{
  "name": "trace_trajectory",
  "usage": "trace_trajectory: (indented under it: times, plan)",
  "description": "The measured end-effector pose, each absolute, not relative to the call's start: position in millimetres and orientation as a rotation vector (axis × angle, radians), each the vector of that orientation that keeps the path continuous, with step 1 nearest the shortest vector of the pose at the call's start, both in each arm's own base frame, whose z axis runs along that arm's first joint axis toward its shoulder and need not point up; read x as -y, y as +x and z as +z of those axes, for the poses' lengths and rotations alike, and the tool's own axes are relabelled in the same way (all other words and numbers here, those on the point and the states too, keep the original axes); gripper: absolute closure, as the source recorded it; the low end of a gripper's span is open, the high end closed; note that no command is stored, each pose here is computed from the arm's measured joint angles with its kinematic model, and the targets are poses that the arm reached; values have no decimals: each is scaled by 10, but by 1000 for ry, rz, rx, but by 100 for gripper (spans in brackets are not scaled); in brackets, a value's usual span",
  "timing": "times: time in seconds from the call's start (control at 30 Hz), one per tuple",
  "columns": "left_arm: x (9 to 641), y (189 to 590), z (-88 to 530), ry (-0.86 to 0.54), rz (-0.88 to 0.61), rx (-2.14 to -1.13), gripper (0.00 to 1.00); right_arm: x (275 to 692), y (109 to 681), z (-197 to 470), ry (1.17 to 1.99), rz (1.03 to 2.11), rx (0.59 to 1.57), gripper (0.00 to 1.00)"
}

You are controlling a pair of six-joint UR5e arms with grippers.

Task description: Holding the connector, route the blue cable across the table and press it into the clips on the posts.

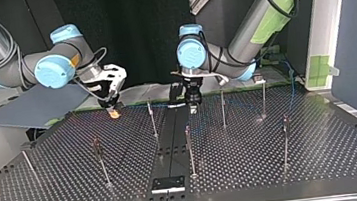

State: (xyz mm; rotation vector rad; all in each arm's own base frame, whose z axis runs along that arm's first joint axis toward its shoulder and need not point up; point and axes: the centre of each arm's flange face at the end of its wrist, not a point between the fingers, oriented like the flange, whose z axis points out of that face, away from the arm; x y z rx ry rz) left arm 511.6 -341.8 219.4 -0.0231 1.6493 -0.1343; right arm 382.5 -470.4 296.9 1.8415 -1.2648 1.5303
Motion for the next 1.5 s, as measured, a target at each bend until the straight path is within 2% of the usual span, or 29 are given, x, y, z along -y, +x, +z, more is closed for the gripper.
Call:
trace_trajectory:
  times: [1.5]
  plan:
    - [3415, 5111, 2237, -25, -136, -1644, 88, 4684, 3836, 2984, 1846, 1532, 1263, 100]
